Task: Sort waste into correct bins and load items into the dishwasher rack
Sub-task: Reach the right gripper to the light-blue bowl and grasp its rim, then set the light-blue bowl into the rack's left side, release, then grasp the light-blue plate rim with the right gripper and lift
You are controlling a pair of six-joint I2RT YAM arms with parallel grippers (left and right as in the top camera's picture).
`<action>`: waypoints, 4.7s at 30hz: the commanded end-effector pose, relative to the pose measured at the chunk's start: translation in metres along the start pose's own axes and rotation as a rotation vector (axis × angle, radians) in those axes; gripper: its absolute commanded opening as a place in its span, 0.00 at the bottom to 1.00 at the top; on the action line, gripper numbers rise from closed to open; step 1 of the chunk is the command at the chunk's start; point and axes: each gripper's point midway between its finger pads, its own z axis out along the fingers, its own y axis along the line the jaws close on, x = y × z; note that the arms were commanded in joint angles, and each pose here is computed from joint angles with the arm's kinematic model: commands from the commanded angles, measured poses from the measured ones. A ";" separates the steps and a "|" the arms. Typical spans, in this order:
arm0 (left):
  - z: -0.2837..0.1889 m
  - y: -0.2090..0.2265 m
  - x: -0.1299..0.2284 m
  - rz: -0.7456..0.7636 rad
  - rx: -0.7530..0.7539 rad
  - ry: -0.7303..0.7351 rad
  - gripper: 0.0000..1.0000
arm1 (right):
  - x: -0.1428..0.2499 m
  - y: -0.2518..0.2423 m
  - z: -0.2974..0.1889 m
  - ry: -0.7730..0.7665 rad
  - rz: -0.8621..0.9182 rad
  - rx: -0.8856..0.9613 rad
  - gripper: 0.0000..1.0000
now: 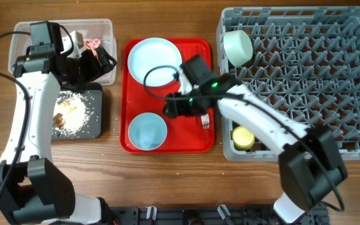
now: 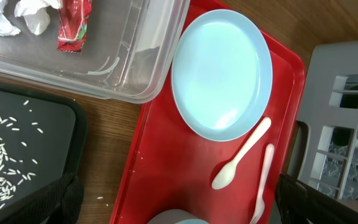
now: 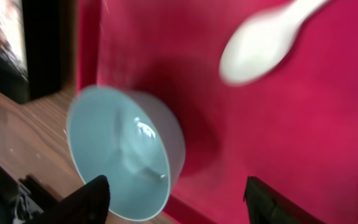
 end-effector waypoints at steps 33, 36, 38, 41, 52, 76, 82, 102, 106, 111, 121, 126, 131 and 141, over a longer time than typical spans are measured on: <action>-0.007 -0.003 -0.006 0.017 0.002 -0.028 1.00 | -0.049 -0.108 -0.325 -0.974 0.121 1.112 0.04; -0.007 -0.003 -0.006 0.017 0.002 -0.028 1.00 | -0.047 -0.127 -0.311 -0.904 0.101 1.261 0.04; -0.007 -0.003 -0.006 0.017 0.002 -0.028 1.00 | -0.049 -0.138 -0.296 -0.831 0.068 1.348 0.04; -0.007 -0.003 -0.006 0.017 0.002 -0.028 1.00 | -0.053 -0.155 -0.269 -0.669 -0.036 1.517 0.04; -0.007 -0.003 -0.006 0.017 0.002 -0.028 1.00 | -0.066 -0.195 -0.231 -0.515 -0.097 1.742 0.04; -0.007 -0.003 -0.006 0.017 0.002 -0.028 1.00 | -0.050 -0.157 -0.129 -0.225 -0.292 1.242 0.65; -0.007 -0.003 -0.006 0.017 0.002 -0.028 1.00 | -0.055 -0.115 -0.121 -0.245 -0.319 0.979 0.83; -0.007 -0.003 -0.006 0.017 0.002 -0.028 1.00 | -0.147 -0.003 -0.096 -0.663 0.017 0.253 0.80; -0.007 -0.003 -0.006 0.017 0.002 -0.028 1.00 | -0.162 -0.020 -0.042 -0.655 0.166 0.214 0.70; -0.007 -0.003 -0.006 0.017 0.002 -0.028 1.00 | -0.156 -0.033 0.026 -0.531 0.261 0.120 0.64; -0.007 -0.003 -0.006 0.017 0.002 -0.028 1.00 | -0.147 -0.065 0.064 -0.465 0.389 0.129 0.53; -0.007 -0.003 -0.006 0.017 0.002 -0.028 1.00 | -0.137 -0.077 0.080 -0.421 0.405 0.164 0.41; -0.007 -0.003 -0.006 0.017 0.002 -0.028 1.00 | -0.118 -0.089 0.094 -0.345 0.420 0.201 0.29; -0.007 -0.003 -0.006 0.017 0.002 -0.028 1.00 | -0.161 -0.048 0.016 -0.455 0.175 0.108 0.04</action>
